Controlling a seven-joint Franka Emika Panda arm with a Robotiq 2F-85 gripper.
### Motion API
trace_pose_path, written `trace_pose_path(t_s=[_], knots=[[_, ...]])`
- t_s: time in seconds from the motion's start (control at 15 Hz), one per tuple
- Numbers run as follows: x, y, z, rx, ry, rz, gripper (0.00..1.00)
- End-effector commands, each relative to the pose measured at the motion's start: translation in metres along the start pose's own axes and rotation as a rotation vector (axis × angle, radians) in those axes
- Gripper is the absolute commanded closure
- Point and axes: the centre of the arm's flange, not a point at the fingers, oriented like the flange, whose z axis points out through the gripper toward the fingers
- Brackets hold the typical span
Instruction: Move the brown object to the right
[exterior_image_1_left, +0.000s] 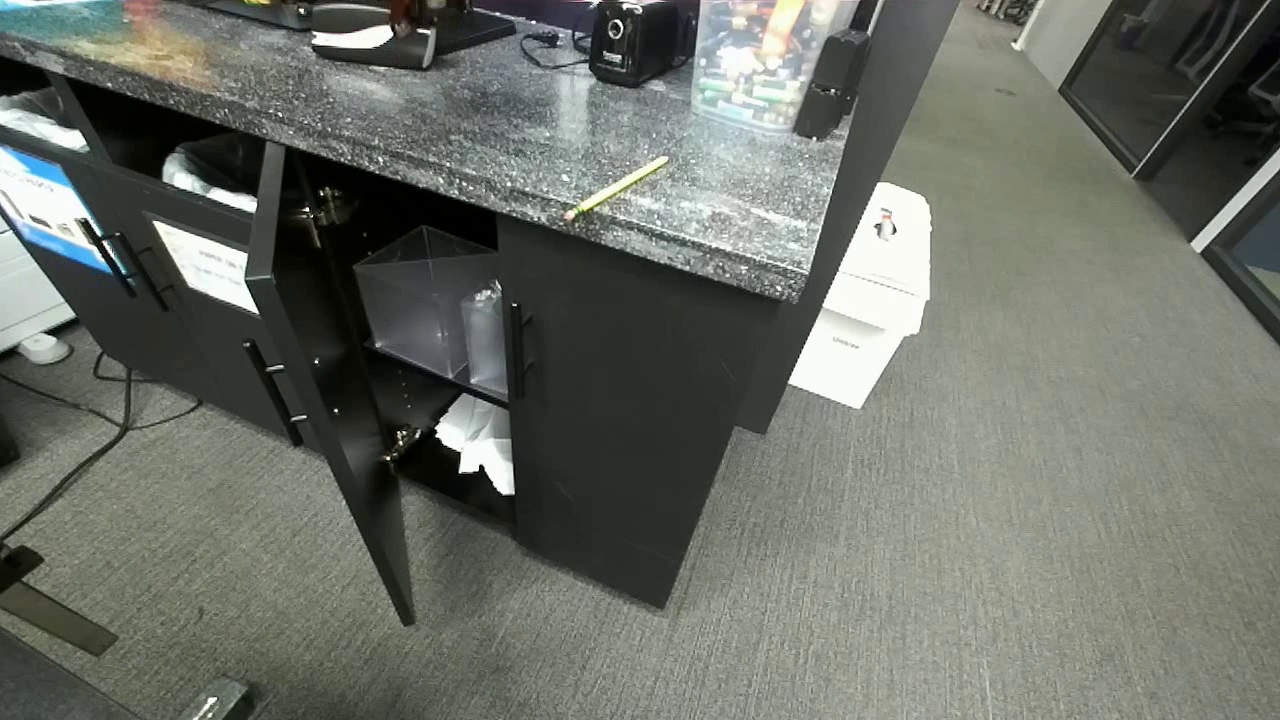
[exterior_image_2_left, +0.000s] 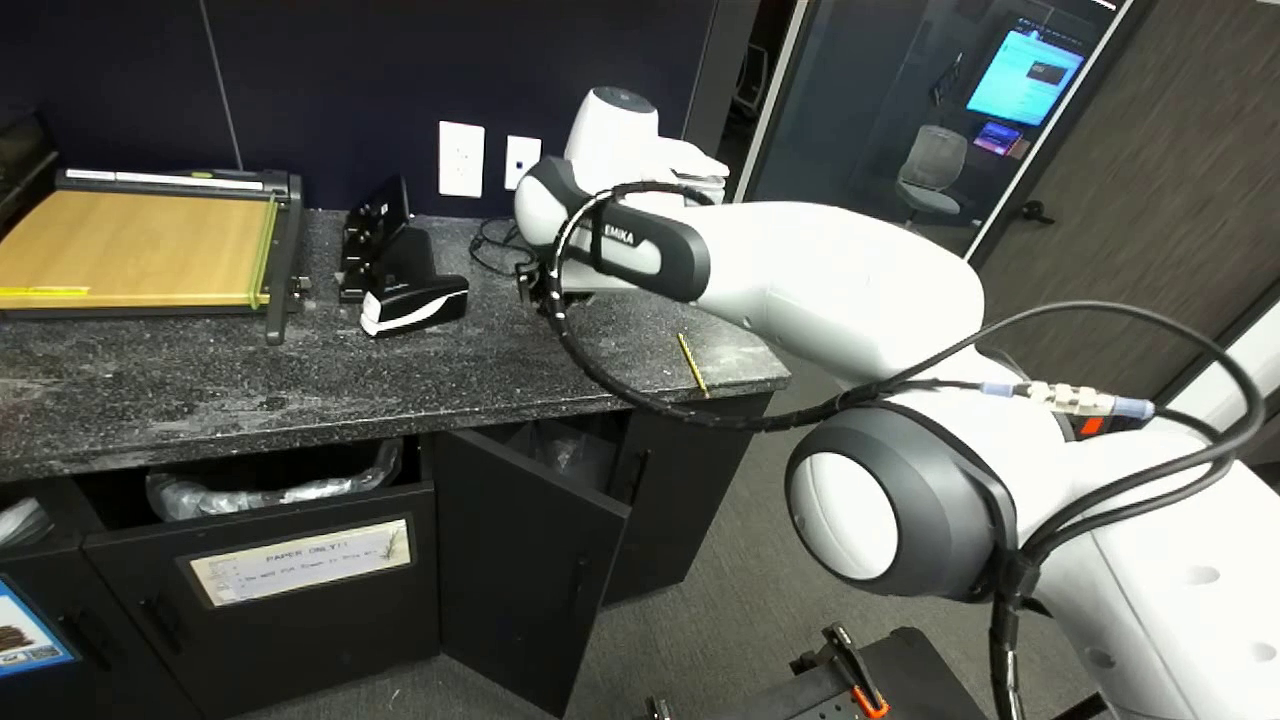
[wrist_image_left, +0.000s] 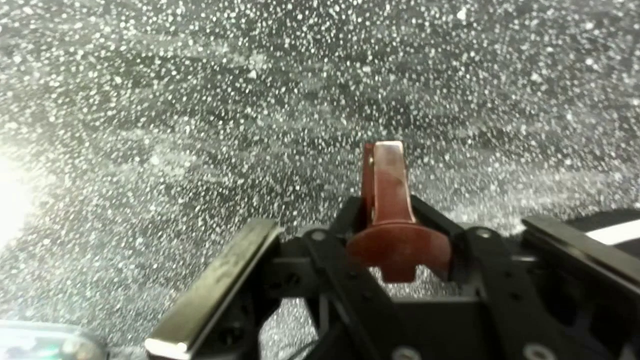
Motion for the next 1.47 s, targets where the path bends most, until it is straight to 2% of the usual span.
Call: trace_pose_path(t_s=[0.0, 0.2, 0.33, 0.6, 0.8, 1.07, 1.4], knots=[[0.030, 0.049, -0.081, 0.037, 0.013, 0.105, 0.93], [0.054, 0.125, -0.113, 0.055, 0.030, 0.237, 0.93], [0.063, 0.183, -0.120, 0.064, 0.025, 0.345, 0.93], [0.058, 0.292, -0.111, 0.059, 0.009, 0.551, 0.93], [0.044, 0.353, -0.087, 0.020, -0.009, 0.674, 0.93], [0.019, 0.408, -0.044, -0.027, -0.047, 0.794, 0.93], [-0.001, 0.434, 0.003, -0.038, -0.088, 0.848, 0.93]])
